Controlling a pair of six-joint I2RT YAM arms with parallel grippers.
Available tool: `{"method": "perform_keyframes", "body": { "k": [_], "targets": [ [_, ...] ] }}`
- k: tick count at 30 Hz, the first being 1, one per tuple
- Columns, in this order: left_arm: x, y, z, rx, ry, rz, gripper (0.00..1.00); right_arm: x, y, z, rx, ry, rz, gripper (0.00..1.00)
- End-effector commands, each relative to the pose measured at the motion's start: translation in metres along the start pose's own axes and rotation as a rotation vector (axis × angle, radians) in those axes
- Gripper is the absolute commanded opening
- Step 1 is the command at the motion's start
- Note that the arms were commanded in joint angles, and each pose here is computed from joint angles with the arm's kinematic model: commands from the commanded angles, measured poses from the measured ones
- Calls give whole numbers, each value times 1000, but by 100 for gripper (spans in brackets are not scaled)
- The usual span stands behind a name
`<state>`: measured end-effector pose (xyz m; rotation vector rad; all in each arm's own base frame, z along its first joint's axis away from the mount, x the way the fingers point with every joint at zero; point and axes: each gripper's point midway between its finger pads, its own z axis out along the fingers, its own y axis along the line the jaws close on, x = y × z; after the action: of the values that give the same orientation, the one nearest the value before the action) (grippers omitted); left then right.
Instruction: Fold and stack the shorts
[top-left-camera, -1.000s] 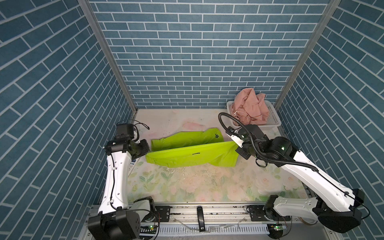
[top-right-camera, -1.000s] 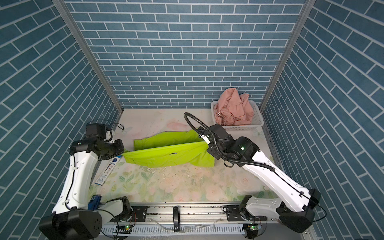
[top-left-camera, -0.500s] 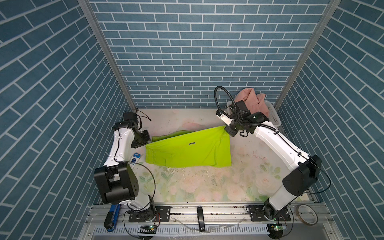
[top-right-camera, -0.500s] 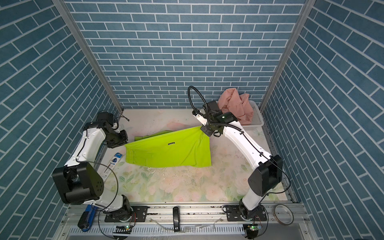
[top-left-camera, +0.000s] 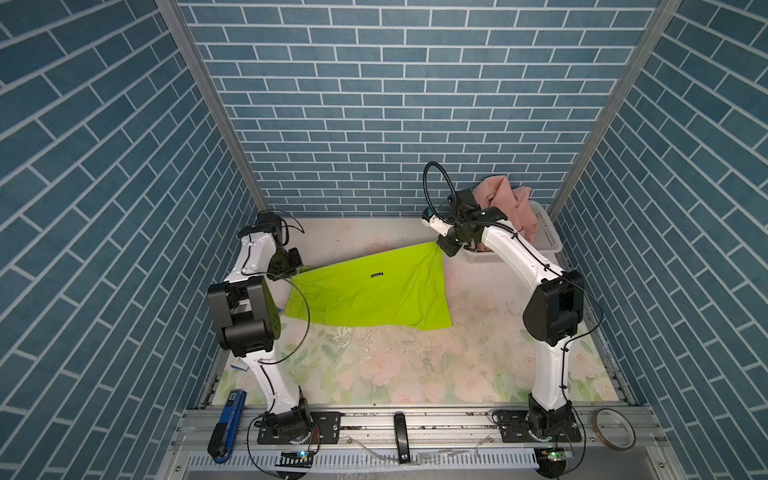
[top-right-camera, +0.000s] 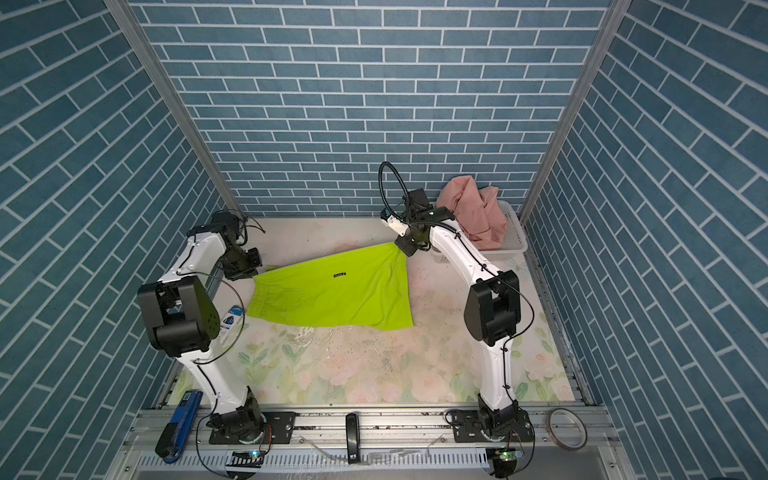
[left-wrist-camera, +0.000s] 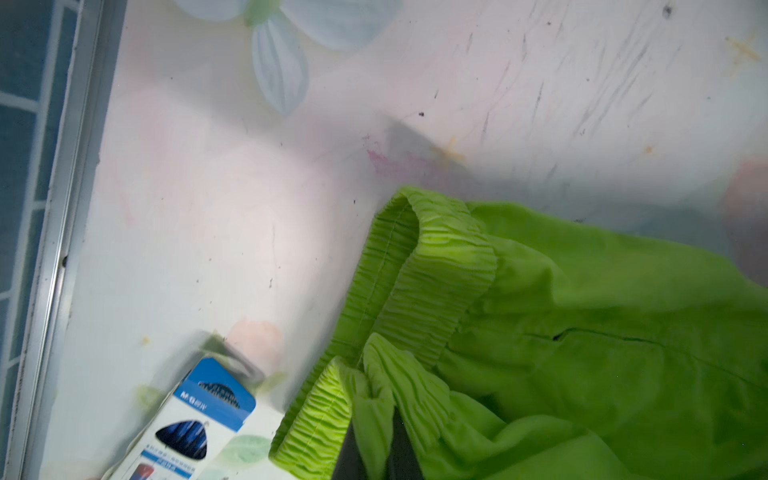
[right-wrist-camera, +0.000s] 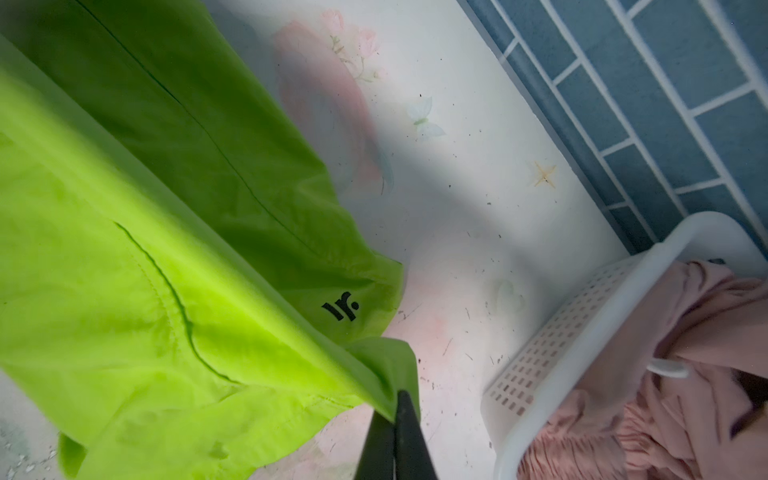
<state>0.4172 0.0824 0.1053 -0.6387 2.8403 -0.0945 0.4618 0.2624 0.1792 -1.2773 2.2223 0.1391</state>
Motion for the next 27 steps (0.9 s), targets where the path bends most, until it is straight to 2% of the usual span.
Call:
{"method": "perform_keyframes", "body": {
  "k": [1, 10, 11, 12, 14, 15, 16, 17, 19, 24, 27],
  "targets": [
    [-17, 22, 9, -103, -24, -11, 0, 7, -24, 11, 19, 4, 0, 0],
    [-44, 17, 37, -93, -42, -26, 2, 4, -39, 69, 12, -17, 75, 0],
    [-47, 16, 38, -90, -49, -26, 9, 1, -39, 74, 3, -30, 87, 0],
    [-49, 15, 39, -85, -53, -23, 22, -2, -40, 78, 1, -39, 103, 3],
    [-55, 12, 37, -74, -70, -25, 57, -7, -40, 88, -19, -55, 130, 26],
    [-58, 11, 35, -67, -78, -24, 71, -9, -40, 90, -24, -61, 147, 33],
    [-60, 10, 32, -62, -89, -26, 96, -12, -43, 90, -26, -68, 172, 44],
    [-64, 9, 28, -55, -102, -26, 100, -16, -42, 88, -34, -78, 190, 51],
    [-69, 7, 17, -44, -125, -29, 100, -29, -41, 75, -54, -119, 240, 59],
    [-68, -3, -20, 10, -166, -34, 100, -39, -22, 13, -123, -206, 410, 65],
    [-55, -6, -39, 45, -190, -39, 100, -13, 9, -18, -174, -208, 515, 68]
  ]
}}
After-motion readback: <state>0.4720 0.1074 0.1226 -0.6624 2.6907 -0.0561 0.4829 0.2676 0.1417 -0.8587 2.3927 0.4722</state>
